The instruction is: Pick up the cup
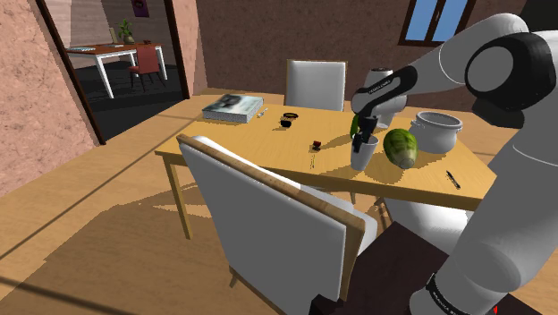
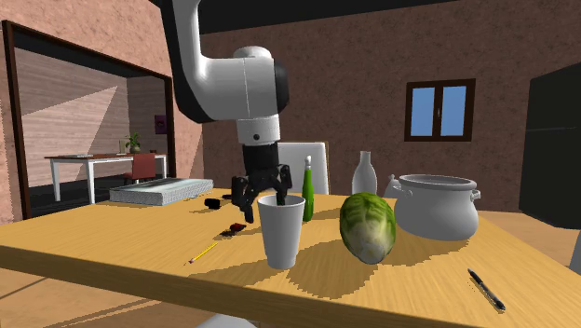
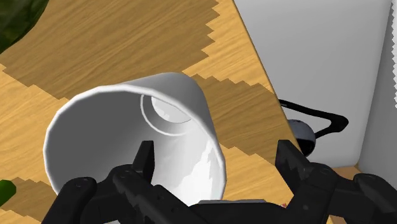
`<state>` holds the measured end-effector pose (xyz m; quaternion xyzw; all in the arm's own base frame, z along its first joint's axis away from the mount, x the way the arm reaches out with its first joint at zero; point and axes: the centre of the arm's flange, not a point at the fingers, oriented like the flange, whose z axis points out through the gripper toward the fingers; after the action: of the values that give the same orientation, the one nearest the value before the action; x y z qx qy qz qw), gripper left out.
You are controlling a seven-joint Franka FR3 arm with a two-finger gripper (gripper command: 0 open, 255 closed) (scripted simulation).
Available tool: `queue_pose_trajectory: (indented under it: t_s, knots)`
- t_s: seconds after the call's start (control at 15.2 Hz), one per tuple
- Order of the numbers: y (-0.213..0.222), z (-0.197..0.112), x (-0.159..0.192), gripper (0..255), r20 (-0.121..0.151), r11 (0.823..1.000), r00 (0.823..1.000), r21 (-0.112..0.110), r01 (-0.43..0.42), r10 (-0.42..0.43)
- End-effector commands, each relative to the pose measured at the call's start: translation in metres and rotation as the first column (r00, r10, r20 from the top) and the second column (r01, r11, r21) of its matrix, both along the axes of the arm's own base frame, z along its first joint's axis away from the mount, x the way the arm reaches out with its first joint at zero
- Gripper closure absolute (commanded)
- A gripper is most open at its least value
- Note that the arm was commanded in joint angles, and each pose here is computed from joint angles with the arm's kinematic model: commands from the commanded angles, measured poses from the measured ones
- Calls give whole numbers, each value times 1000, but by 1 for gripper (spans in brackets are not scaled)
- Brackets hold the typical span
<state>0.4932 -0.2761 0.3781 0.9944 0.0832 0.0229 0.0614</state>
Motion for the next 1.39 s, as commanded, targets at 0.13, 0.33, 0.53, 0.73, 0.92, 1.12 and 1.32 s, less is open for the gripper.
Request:
queue_pose_trajectory:
  t_s: [0.13, 0.33, 0.53, 0.73, 0.92, 1.12, 1.32]
  knots:
    - [-1, -5, 0, 255, 0, 1000, 1000, 0, 0, 0]
    - [-1, -5, 0, 255, 0, 1000, 1000, 0, 0, 0]
    - [-1, -5, 0, 255, 0, 1000, 1000, 0, 0, 0]
    - [0, 1, 1, 255, 0, 1000, 1000, 0, 0, 0]
    - [0, 16, 1, 255, 0, 1000, 1000, 0, 0, 0]
    - [0, 32, 1, 255, 0, 1000, 1000, 0, 0, 0]
    - [0, 48, 1, 255, 0, 1000, 1000, 0, 0, 0]
